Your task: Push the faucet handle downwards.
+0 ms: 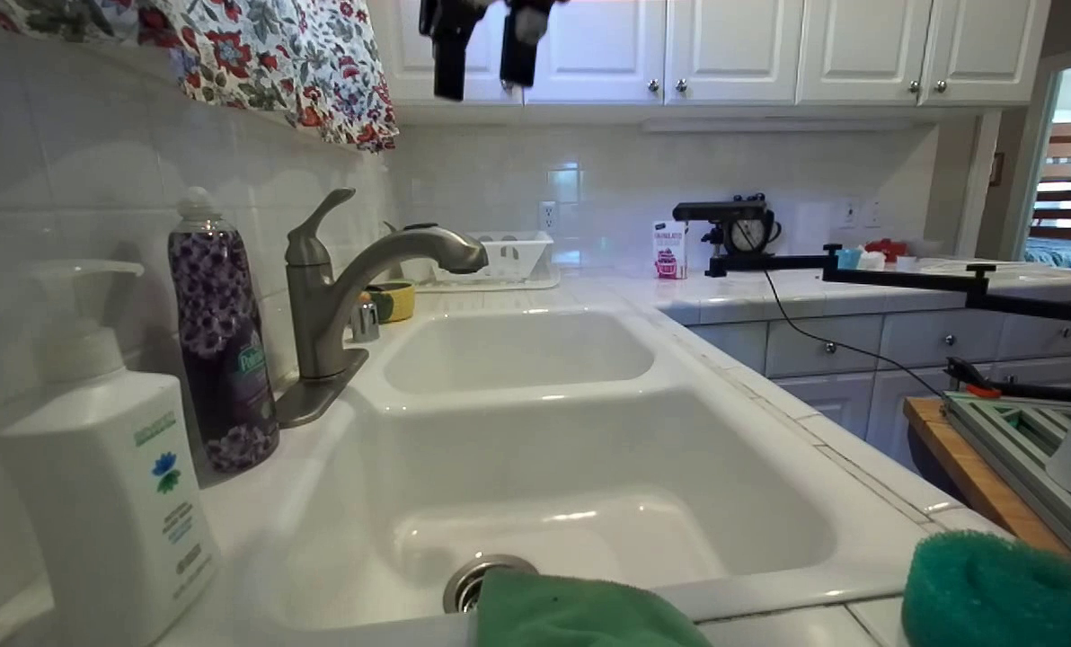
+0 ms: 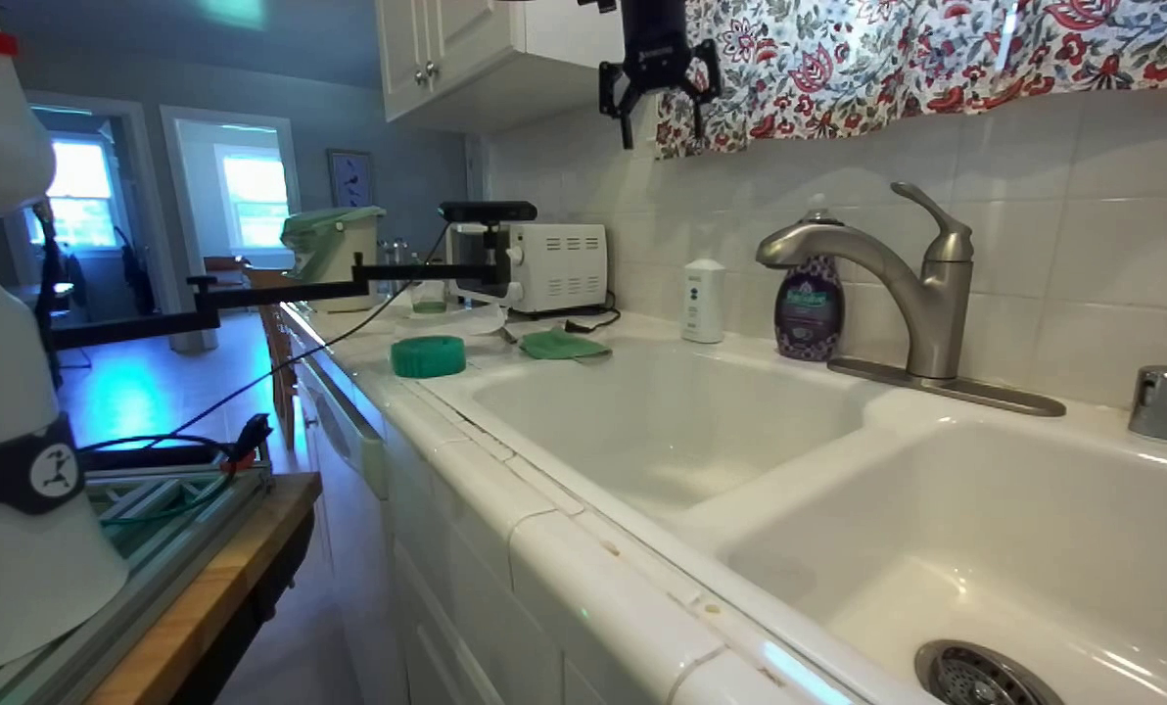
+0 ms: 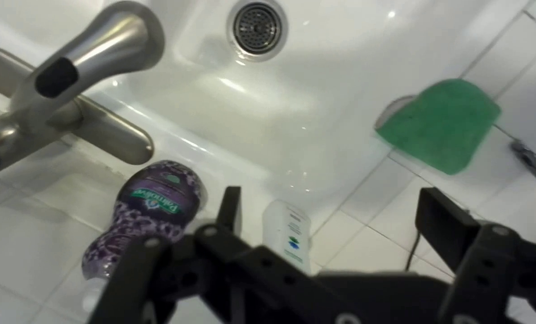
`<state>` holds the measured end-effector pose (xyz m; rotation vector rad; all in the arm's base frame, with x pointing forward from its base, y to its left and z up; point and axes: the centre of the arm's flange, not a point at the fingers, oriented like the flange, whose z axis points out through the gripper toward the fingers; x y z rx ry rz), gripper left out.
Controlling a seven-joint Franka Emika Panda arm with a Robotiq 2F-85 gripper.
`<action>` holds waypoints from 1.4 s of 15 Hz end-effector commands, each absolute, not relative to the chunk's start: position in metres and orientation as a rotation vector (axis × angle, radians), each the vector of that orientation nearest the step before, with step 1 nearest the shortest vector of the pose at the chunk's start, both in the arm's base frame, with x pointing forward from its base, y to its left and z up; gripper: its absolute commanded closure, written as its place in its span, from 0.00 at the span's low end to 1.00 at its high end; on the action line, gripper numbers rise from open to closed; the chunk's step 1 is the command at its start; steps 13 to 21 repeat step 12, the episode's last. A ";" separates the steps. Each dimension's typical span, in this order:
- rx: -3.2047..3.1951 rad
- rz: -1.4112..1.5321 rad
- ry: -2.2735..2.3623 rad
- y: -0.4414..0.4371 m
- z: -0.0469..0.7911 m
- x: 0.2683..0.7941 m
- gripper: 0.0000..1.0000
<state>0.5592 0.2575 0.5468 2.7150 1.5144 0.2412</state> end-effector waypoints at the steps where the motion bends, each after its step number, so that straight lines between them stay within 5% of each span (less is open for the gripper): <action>1: 2.934 0.130 1.418 0.247 0.580 0.551 0.00; 21: 2.955 0.063 1.295 0.225 0.594 0.541 0.00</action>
